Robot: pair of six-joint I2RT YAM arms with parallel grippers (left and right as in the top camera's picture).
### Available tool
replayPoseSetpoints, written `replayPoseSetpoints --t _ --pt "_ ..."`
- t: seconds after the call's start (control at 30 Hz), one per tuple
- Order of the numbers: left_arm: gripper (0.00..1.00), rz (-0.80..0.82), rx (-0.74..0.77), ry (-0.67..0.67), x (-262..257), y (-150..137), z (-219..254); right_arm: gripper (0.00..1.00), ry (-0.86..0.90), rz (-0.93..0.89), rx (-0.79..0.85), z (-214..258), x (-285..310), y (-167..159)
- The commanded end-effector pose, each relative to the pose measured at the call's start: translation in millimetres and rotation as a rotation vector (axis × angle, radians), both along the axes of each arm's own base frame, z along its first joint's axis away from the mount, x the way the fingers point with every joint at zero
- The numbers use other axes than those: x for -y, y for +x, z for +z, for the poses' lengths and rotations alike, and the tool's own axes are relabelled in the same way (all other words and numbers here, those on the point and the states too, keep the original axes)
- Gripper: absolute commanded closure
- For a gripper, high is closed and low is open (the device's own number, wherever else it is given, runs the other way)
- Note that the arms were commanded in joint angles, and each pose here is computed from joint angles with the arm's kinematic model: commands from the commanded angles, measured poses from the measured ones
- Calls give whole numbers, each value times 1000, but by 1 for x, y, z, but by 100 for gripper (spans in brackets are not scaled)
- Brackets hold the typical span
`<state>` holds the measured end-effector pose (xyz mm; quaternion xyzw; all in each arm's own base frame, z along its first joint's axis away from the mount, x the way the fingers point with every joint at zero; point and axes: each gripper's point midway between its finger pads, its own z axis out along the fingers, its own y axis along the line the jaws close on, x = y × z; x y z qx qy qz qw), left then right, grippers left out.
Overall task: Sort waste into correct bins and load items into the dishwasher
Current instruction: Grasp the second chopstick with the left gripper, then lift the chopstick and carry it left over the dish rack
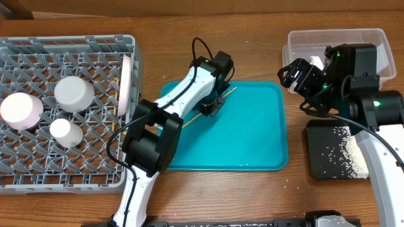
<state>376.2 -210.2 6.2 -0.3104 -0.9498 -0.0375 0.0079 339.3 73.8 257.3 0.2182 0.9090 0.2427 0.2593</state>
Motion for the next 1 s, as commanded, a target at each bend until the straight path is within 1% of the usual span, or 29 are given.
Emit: replayPoseSetpoints --t 0.0,0.1,0.17,0.2,0.27,0.37,0.5,0.63,0.73,0.8,0.9,0.97 --pt "96 3 -62 -2 0 -11 -10 0 -12 -3 14 2 2 2" --pt "96 11 -107 -24 4 -19 1 0 -12 -3 14 2 2 2" --pt "96 38 -116 -24 5 -19 19 0 -12 -3 14 2 2 2" --pt "96 76 -106 -35 8 -15 42 0 -12 -3 14 2 2 2" --pt "96 119 -68 -56 10 -5 75 0 -12 -3 14 2 2 2" --pt "96 227 24 -116 8 13 127 0 -12 -3 14 2 2 2" --pt "96 357 180 -223 -15 37 202 1 -12 -3 14 2 2 2" --pt "96 480 329 -288 -71 52 263 0 -12 -3 13 2 2 2" --pt "96 603 437 -258 -133 60 291 0 -12 -3 14 2 2 2" --pt "96 703 494 -209 -183 61 302 0 -12 -3 14 2 2 2" --pt "96 808 516 -177 -231 60 305 0 -12 -3 14 2 2 2" --pt "96 847 500 -185 -251 58 301 0 -12 -3 14 2 2 2"
